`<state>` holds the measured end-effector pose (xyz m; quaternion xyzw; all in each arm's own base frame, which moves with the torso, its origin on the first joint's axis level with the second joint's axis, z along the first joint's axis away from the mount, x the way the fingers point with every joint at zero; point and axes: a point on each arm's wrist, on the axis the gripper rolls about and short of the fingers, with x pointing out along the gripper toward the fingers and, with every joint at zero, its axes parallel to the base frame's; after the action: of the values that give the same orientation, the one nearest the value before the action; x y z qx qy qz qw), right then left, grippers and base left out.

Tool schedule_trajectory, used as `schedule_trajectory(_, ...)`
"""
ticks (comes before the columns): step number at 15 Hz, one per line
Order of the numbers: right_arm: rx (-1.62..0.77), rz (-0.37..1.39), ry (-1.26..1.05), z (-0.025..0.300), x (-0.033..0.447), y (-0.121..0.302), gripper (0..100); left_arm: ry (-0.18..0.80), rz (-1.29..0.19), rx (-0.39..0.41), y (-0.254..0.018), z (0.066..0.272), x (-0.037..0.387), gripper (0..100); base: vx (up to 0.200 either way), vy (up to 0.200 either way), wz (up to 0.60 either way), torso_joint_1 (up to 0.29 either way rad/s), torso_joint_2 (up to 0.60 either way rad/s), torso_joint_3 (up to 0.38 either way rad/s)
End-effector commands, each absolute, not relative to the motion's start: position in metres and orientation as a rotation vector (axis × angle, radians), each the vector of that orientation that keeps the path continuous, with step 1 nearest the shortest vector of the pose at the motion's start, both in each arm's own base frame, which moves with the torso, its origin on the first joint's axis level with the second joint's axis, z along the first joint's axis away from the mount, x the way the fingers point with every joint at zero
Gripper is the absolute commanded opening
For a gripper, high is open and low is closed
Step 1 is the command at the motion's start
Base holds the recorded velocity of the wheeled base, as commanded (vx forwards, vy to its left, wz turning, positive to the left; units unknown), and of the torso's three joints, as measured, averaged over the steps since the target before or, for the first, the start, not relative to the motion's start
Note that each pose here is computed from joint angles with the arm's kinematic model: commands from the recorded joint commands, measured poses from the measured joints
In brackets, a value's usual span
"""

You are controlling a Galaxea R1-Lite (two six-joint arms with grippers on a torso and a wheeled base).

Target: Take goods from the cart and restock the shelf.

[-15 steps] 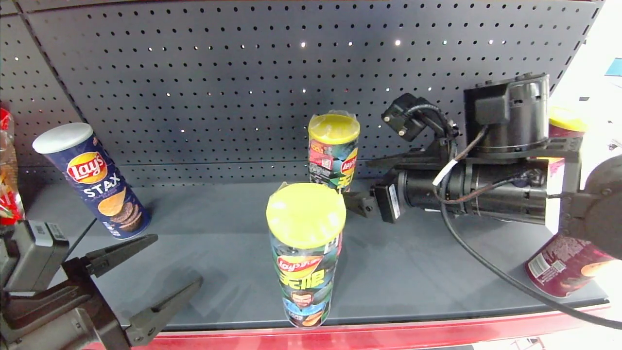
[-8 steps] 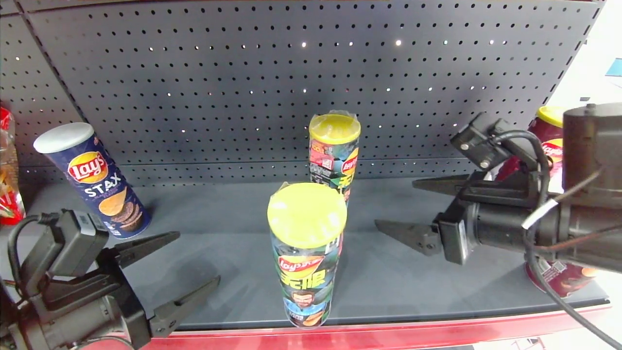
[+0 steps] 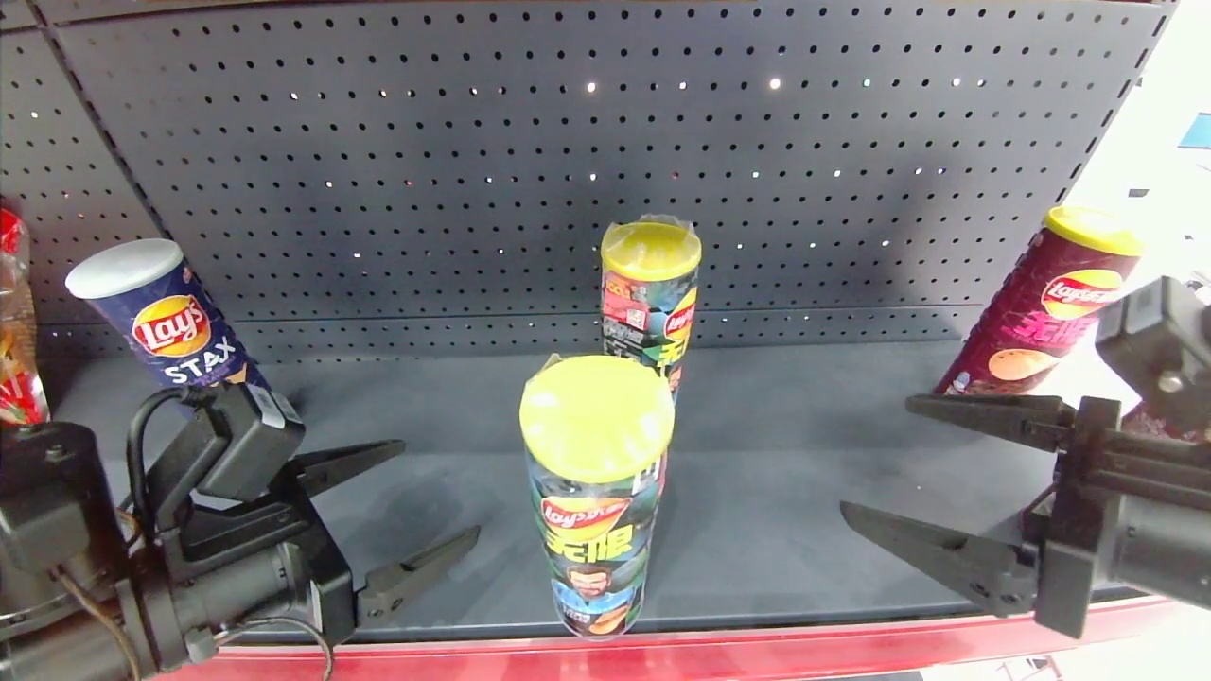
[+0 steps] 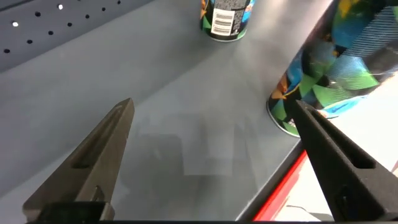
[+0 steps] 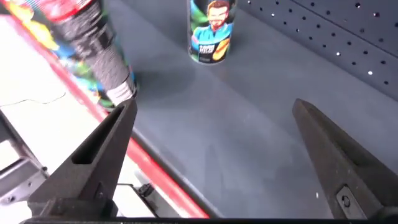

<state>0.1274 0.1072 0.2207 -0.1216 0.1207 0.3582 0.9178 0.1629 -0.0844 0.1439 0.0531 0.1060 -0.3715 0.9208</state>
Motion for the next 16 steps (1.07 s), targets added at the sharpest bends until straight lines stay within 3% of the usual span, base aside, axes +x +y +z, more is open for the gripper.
schedule_trajectory(1, -0.245, 0.74, 0.212, 0.22, 0.112, 0.095, 100, 0.237, -0.769, 0.111, -0.089, 0.141, 0.169, 100, 0.0, 0.0, 0.0, 0.0, 0.0, 0.0)
schedule_trajectory(8, -0.268, 0.79, 0.126, 0.187, 0.058, 0.052, 100, 0.279, -0.815, 0.12, -0.102, 0.133, 0.176, 100, 0.0, 0.0, 0.0, 0.0, 0.0, 0.0)
schedule_trajectory(16, -0.223, 0.598, 0.051, 0.169, 0.019, 0.013, 100, 0.291, -0.824, 0.165, -0.108, 0.128, 0.185, 100, 0.0, 0.0, 0.0, 0.0, 0.0, 0.0)
